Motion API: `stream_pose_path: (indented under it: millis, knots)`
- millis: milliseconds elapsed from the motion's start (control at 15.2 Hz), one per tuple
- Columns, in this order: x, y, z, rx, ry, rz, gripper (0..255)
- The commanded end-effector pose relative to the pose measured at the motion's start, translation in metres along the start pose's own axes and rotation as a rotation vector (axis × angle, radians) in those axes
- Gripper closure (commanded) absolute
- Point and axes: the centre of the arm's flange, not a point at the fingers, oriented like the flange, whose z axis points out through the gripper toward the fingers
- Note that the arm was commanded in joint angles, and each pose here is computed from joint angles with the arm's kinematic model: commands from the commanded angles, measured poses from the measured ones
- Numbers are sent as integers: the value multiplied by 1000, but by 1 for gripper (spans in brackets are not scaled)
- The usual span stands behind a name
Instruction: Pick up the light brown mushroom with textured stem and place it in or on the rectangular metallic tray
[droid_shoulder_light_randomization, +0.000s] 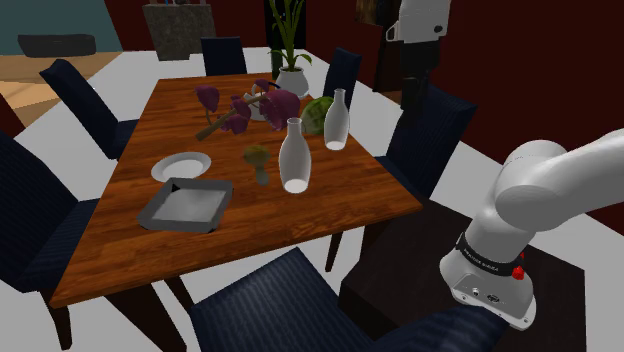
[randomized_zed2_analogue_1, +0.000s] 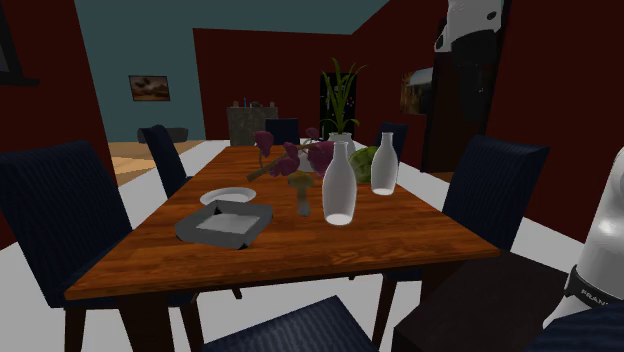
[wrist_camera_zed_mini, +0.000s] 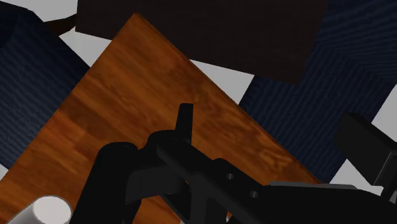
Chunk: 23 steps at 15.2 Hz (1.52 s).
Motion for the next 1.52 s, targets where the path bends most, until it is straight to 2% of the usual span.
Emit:
stream_pose_path:
  millis: [0, 726, 1452]
  knots:
    - [0, 0, 0, 0, 0, 0, 0]
    - [49, -15, 112, -36, 342, -35, 0]
    - [132, -28, 202, -73, 684, -69, 0]
